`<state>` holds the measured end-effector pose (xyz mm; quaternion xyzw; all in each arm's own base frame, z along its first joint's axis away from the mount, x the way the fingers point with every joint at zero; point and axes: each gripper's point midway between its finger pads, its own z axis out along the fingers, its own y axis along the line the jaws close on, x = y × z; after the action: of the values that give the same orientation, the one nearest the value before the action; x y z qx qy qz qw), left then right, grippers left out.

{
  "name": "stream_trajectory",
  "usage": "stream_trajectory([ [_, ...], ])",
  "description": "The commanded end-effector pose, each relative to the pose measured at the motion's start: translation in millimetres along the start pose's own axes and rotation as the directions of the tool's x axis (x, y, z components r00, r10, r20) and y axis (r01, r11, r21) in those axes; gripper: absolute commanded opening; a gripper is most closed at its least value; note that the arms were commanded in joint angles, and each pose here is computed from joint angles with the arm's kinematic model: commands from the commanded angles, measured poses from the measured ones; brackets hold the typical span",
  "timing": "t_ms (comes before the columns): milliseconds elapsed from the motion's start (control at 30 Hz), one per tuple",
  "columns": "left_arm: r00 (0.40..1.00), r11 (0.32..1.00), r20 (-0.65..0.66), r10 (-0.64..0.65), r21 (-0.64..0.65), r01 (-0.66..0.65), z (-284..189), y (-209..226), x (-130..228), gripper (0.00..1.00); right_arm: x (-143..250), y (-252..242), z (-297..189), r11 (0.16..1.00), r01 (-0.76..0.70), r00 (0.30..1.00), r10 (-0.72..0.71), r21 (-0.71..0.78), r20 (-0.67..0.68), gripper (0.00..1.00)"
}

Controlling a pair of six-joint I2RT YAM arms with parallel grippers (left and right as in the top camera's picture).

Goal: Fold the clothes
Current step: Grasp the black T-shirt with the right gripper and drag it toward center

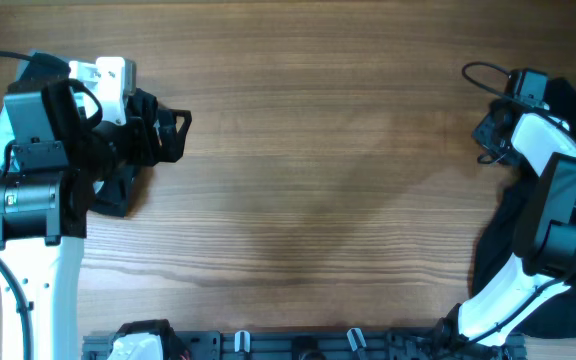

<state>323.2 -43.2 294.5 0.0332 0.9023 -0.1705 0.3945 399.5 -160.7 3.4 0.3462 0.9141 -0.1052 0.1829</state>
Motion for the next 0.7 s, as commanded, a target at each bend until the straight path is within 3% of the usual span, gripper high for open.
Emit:
stream_trajectory([
  [0,1.0,1.0,0.017,0.009,0.028,-0.009,-4.3,-8.1,-6.6,1.0,17.3,7.6,5.4,0.998,0.003,0.998,-0.007,-0.063,-0.065,0.04],
  [133,1.0,1.0,0.02,0.01,-0.008,-0.01,-4.5,-2.0,-7.2,1.0,30.1,72.2,-33.3,0.919,0.053,0.988,-0.104,-0.391,-0.11,0.04],
  [233,0.999,1.0,0.046,0.02,-0.024,-0.019,-8.5,-1.0,-12.5,1.0,42.7,142.7,-100.5,0.757,0.246,0.958,-0.286,-0.606,0.033,0.04],
  [300,0.997,0.999,0.074,0.031,-0.023,-0.029,-16.7,-4.5,-17.1,1.0,60.6,180.0,-143.9,0.67,0.355,0.923,-0.363,-0.652,0.13,0.04],
  [367,0.992,0.999,0.118,0.05,-0.025,-0.047,-29.5,-9.7,-23.3,1.0,90.5,220.8,-190.2,0.554,0.462,0.87,-0.432,-0.692,0.235,0.04],
  [433,0.976,0.995,0.201,0.083,-0.063,-0.071,-51.0,-12.5,-34.3,1.0,154.1,271.7,-240.7,0.389,0.545,0.8,-0.506,-0.743,0.322,0.04],
  [533,0.954,0.989,0.278,0.113,-0.123,-0.081,-73.8,-11.7,-42.9,1.0,233.2,305.3,-272.5,0.242,0.582,0.723,-0.59,-0.777,0.358,0.06],
  [600,0.939,0.986,0.319,0.129,-0.143,-0.087,-87.9,-14.2,-45.9,1.0,308.1,320.1,-299.0,0.091,0.619,0.623,-0.662,-0.78,0.417,0.54],
  [667,0.933,0.986,0.335,0.135,-0.143,-0.091,-93.3,-16.6,-46.6,1.0,346.7,320.8,-315.0,0.047,0.67,0.566,-0.677,-0.74,0.47,0.73],
])
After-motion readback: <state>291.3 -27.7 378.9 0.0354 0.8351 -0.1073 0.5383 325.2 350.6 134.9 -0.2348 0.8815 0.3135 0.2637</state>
